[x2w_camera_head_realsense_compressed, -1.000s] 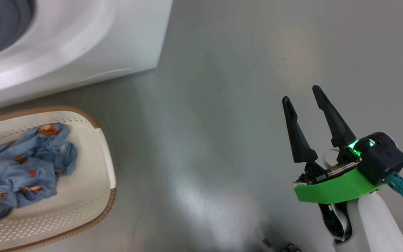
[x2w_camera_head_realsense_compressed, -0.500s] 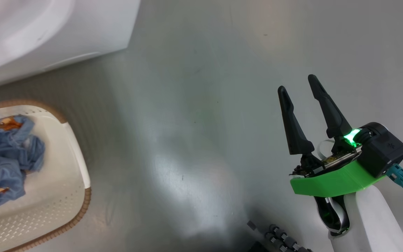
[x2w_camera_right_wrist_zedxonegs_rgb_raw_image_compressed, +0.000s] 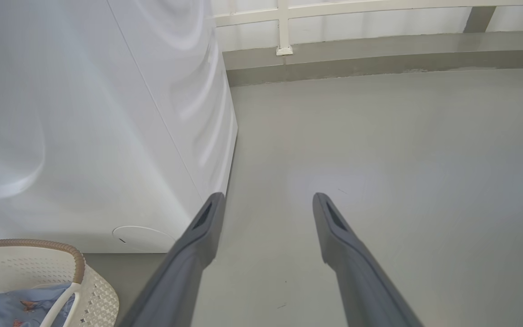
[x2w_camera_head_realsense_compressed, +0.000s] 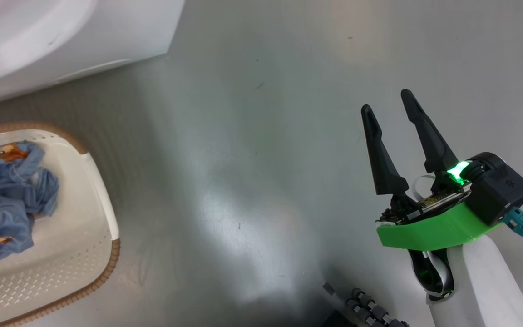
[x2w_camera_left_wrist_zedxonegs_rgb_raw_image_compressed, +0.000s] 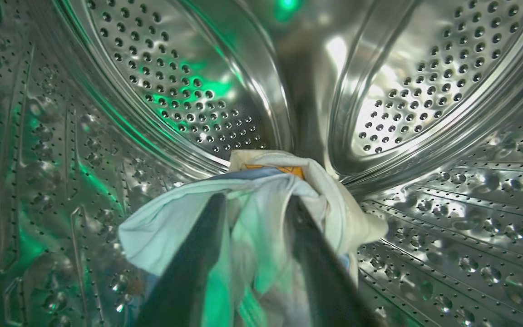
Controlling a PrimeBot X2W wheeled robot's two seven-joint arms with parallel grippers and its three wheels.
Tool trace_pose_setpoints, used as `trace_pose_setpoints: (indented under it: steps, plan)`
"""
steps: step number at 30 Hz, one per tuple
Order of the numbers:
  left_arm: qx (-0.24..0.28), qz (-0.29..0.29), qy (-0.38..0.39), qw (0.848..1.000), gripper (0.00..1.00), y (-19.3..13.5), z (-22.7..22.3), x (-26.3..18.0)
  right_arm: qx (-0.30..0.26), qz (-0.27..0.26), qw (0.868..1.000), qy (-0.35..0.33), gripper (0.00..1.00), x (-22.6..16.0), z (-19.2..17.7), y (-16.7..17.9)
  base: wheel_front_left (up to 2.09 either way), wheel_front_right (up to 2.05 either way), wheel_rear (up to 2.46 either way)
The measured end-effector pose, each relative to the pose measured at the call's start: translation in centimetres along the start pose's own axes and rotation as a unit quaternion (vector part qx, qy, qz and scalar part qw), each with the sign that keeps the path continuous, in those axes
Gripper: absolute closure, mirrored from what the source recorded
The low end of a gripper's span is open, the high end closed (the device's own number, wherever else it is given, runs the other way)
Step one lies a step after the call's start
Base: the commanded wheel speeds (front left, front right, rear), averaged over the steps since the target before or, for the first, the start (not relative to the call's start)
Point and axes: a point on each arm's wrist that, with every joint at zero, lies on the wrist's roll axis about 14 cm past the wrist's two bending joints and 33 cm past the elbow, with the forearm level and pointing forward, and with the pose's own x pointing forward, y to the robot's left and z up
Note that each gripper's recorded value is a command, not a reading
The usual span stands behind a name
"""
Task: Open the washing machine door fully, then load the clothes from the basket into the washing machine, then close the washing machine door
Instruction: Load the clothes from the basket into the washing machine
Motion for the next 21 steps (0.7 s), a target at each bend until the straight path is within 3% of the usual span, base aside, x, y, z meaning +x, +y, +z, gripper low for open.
trace_pose_setpoints:
  steps: [11,21]
  plan:
    - [-0.002,-0.010,-0.031,0.999,0.00,-0.7,2.1,-1.1,-0.002,0.007,1.000,-0.016,0.00,0.4,1.0,0.5,0.00,0.00,0.00]
    - [0.017,-0.036,-0.051,0.998,0.00,-2.4,2.2,-5.0,-0.009,0.016,0.999,-0.040,0.00,0.7,2.6,1.2,0.00,0.00,0.00]
